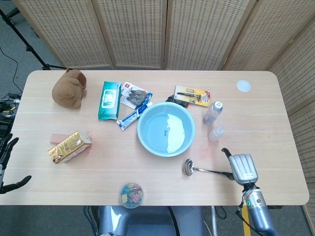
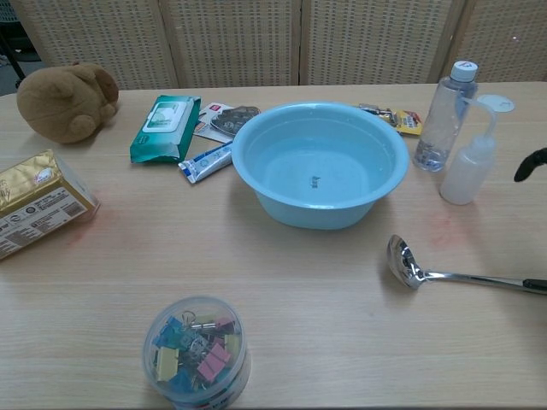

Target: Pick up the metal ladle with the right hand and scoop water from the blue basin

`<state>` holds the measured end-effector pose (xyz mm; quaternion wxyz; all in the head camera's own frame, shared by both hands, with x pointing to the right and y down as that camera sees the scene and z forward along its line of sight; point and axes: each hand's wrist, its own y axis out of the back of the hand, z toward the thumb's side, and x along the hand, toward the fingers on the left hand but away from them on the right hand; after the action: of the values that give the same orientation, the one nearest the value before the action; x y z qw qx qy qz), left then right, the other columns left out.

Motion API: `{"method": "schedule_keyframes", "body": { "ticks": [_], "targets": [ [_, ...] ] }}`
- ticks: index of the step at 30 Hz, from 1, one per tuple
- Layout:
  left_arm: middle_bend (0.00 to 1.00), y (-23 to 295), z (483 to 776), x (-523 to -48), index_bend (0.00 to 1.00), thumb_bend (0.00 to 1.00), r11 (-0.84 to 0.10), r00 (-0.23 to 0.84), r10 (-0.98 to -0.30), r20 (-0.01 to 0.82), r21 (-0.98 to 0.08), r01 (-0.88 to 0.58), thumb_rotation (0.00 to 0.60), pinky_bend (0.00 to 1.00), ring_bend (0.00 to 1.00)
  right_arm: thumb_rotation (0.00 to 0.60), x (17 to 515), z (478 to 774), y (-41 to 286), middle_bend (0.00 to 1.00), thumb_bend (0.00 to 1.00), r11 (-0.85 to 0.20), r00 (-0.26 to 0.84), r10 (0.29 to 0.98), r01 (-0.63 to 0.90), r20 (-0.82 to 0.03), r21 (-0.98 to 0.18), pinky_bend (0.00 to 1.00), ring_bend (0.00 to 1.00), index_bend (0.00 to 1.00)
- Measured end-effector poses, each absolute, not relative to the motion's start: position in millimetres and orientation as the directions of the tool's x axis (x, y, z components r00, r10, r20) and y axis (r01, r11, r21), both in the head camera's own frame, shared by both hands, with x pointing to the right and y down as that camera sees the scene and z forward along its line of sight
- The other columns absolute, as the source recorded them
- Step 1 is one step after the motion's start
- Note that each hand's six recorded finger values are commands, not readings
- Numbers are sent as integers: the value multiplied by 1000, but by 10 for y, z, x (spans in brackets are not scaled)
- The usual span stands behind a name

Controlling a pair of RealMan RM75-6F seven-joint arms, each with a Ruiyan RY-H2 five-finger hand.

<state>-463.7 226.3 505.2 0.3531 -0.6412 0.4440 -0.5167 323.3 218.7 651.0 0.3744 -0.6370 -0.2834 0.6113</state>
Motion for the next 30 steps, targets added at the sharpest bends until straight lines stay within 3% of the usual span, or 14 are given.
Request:
{"method": "schedule_keyframes", "body": {
  "ticks": [15, 18, 23, 30],
  "targets": [
    [0, 2264, 5059, -4631, 0, 0, -358, 72, -934, 351, -912, -201, 600, 0, 0, 600, 3206, 6745, 2298, 776, 51, -628, 26, 775, -94, -632, -773, 931, 741, 455],
    [0, 2262, 5066, -4634, 0, 0, -360, 72, -933, 353, -911, -200, 600, 0, 0, 600, 3208, 6800, 2320, 776, 94, -633, 18, 771, -100, -637, -768, 931, 741, 458],
    [0, 2261, 5063, -4628, 0, 0, -359, 75, -933, 351, -912, -201, 600, 0, 0, 600, 3201, 6872, 2332, 776, 246, -635, 8, 769, -105, -639, -765, 931, 741, 458],
    [0, 2260, 5070, -4626, 0, 0, -359, 76, -933, 351, -912, -199, 600, 0, 0, 600, 3207, 6952, 2380, 776, 258, -646, -4, 760, -107, -650, -756, 931, 741, 458]
  ]
}}
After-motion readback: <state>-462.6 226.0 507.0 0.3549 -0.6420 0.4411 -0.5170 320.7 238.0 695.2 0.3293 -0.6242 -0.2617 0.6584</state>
